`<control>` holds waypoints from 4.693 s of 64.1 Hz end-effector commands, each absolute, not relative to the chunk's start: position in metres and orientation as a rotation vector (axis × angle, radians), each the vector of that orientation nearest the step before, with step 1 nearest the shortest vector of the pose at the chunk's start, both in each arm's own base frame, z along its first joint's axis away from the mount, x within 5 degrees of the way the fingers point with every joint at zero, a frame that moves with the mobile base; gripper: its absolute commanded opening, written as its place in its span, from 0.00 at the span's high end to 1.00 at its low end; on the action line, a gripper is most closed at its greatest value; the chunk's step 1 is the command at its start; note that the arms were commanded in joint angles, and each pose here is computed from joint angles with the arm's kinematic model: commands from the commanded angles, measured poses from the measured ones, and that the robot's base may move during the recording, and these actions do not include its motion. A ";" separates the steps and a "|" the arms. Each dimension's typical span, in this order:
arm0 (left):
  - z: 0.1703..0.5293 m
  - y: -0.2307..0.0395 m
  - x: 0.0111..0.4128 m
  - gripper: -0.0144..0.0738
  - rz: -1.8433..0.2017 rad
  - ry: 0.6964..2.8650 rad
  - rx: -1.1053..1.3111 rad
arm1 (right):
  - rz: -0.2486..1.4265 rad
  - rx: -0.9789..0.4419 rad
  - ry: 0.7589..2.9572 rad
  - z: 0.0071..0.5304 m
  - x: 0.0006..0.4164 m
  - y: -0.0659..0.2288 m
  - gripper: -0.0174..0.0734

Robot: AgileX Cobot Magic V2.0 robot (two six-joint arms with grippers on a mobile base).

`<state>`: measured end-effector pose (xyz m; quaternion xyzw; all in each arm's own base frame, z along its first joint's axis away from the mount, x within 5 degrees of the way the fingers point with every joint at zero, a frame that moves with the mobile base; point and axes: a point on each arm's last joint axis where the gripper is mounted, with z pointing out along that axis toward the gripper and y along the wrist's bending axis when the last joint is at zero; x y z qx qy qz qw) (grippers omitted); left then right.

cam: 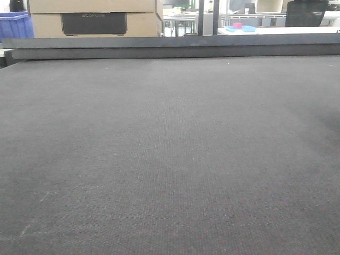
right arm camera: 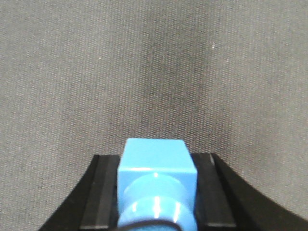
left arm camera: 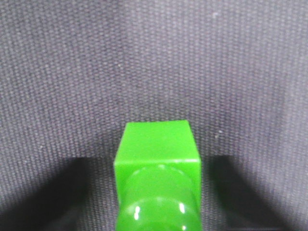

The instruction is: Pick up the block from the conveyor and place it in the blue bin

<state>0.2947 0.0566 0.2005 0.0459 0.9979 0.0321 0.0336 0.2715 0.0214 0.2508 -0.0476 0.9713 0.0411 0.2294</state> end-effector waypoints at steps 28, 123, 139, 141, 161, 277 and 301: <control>0.291 0.008 0.294 0.96 -0.004 2.737 0.146 | 0.140 -0.250 2.609 0.259 0.272 0.046 0.99; 0.485 -0.032 0.103 0.96 -0.195 1.893 0.319 | 0.258 -0.305 1.783 0.462 0.075 0.029 0.99; 0.487 -0.032 0.104 0.96 -0.196 1.871 0.314 | 0.259 -0.306 1.789 0.461 0.075 0.029 0.99; 0.487 -0.032 0.104 0.96 -0.196 1.871 0.314 | 0.259 -0.306 1.789 0.461 0.075 0.029 0.99; 0.487 -0.032 0.104 0.96 -0.196 1.871 0.314 | 0.259 -0.306 1.789 0.461 0.075 0.029 0.99; 0.488 -0.032 0.105 0.96 -0.197 1.856 0.311 | 0.259 -0.306 1.787 0.461 0.075 0.029 0.99; 0.488 -0.032 0.105 0.96 -0.197 1.856 0.311 | 0.259 -0.306 1.787 0.461 0.075 0.029 0.99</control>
